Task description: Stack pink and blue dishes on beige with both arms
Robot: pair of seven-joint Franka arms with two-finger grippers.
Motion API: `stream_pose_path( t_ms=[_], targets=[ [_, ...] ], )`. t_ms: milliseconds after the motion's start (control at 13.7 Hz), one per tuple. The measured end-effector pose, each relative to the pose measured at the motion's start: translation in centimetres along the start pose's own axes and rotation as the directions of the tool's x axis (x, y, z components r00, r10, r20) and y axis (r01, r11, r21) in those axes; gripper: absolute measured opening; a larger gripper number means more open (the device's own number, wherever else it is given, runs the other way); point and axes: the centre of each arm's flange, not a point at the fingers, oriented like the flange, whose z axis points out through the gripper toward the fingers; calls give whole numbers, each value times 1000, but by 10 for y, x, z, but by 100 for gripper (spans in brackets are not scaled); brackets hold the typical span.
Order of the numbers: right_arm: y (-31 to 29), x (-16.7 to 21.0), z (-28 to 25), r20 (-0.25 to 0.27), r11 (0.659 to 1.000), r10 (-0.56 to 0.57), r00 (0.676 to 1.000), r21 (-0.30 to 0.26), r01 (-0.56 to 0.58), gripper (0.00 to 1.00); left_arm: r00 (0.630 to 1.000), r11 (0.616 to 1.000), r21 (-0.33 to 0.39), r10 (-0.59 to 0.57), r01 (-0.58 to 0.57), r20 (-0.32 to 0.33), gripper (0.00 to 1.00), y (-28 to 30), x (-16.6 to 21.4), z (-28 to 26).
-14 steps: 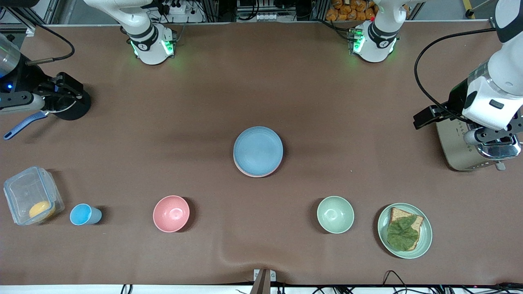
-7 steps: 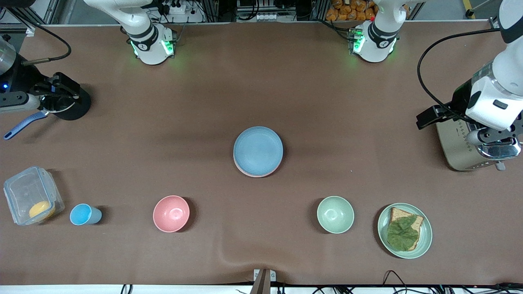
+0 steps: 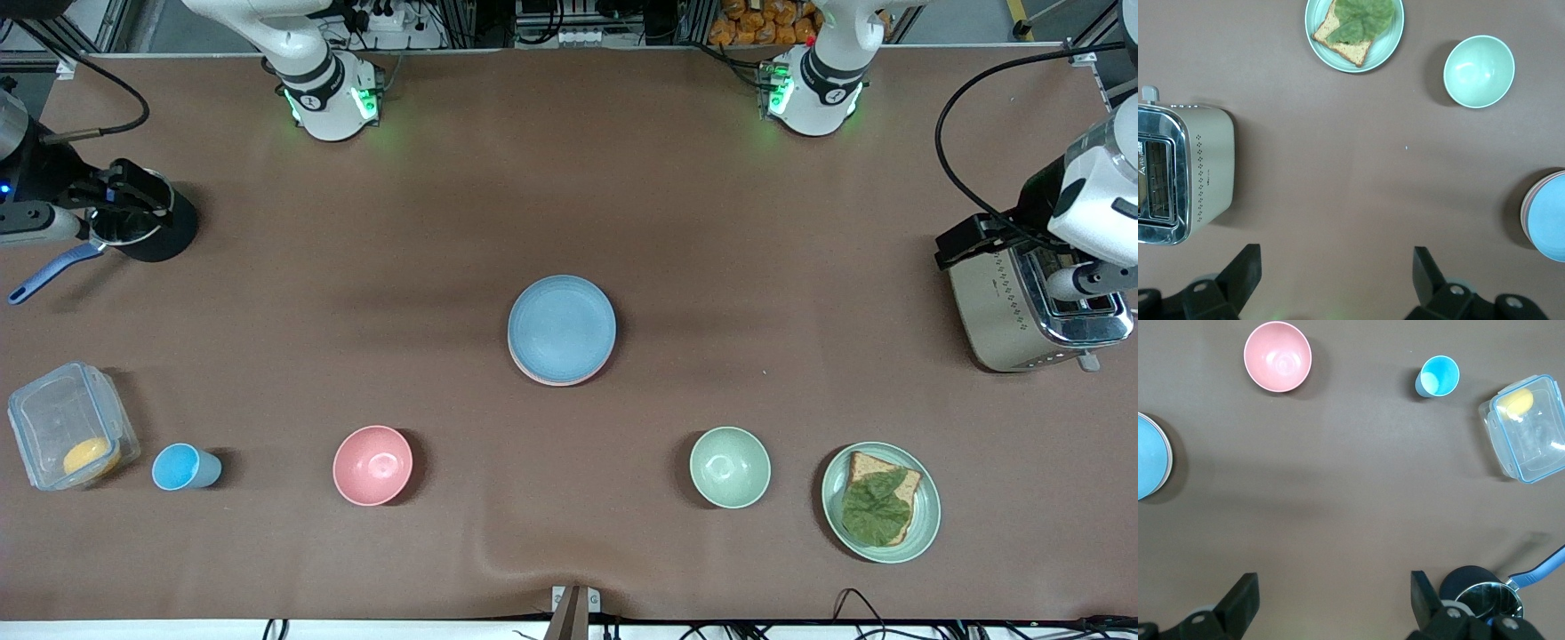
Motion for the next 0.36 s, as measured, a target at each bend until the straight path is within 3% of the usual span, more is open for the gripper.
stream_pose_path(
  t_ms=[365],
  targets=[
    [11, -2, 1, 5, 1000, 21, 1000, 1, -21, 100, 999, 1000, 0, 13, -13, -33, 100, 5, -15, -18]
  ],
)
